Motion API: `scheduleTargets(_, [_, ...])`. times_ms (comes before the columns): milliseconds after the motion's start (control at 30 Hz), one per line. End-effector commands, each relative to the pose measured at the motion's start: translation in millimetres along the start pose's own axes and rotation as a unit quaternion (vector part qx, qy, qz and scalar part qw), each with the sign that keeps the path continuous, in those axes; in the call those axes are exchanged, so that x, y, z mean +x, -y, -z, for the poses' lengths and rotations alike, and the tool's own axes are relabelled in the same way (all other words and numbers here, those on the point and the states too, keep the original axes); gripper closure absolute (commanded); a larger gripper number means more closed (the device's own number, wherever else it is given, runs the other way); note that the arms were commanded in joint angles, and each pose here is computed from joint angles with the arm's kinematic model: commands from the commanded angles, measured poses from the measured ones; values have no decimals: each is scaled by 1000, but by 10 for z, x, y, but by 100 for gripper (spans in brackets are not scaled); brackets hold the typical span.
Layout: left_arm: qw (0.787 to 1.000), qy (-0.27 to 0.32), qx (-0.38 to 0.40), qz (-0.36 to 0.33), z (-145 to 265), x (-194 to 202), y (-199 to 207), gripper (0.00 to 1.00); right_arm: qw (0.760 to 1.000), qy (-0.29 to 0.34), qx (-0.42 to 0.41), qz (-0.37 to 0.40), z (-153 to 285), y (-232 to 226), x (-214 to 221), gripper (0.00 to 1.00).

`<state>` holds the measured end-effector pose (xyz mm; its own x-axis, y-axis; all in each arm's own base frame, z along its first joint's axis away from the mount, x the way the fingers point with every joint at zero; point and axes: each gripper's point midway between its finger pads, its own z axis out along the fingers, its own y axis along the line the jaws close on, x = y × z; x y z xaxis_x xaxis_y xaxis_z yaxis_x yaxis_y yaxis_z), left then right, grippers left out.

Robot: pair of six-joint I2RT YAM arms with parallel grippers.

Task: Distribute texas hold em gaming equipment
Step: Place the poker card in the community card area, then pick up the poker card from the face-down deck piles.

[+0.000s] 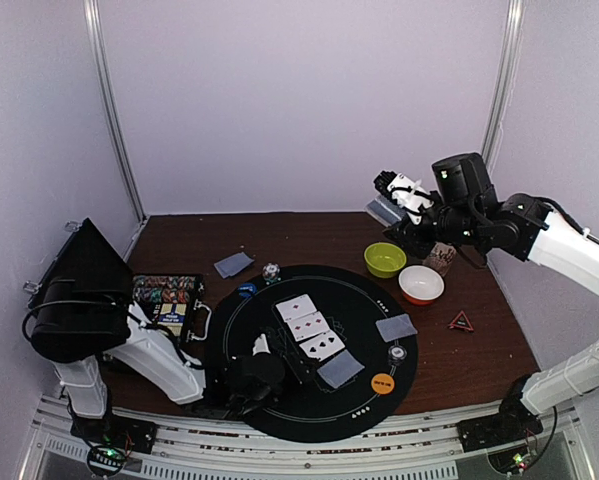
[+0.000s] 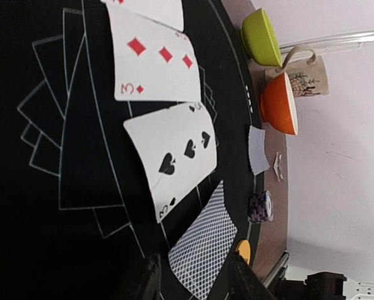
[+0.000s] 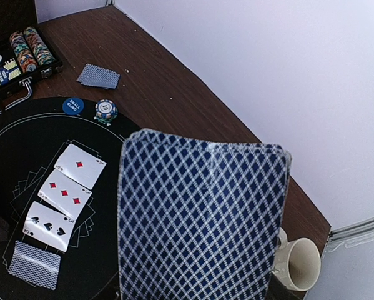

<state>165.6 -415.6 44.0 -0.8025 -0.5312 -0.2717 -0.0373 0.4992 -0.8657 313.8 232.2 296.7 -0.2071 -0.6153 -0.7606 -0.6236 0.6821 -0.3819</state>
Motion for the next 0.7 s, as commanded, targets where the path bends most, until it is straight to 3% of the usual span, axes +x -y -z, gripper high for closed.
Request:
scheduleTargets(0, [996, 55, -9, -66, 144, -254, 134, 61, 1000, 8, -5, 3, 29, -33, -26, 51])
scheduleTargets(100, [989, 75, 30, -120, 285, -386, 467, 61, 1000, 7, -14, 8, 16, -73, -13, 51])
scheduleTargets(167, [975, 98, 62, -189, 429, -500, 765, 54, 1000, 8, -25, 14, 5, -131, -8, 51])
scheduleTargets(300, [918, 143, 149, -338, 858, -710, 1561, 38, 998, 9, -48, 38, 5, -297, -34, 51])
scheduleTargets(400, [885, 149, 145, -416, 1060, -906, 1893, 29, 995, 9, -73, 73, 20, -525, -54, 51])
scheduleTargets(467, [882, 128, 138, -433, 1118, -1063, 2006, 24, 991, 9, -94, 100, 38, -702, -52, 51])
scheduleTargets(667, [901, 44, 171, -396, 1234, -1421, 2024, 20, 974, 29, -162, 157, 105, -1208, -98, 50])
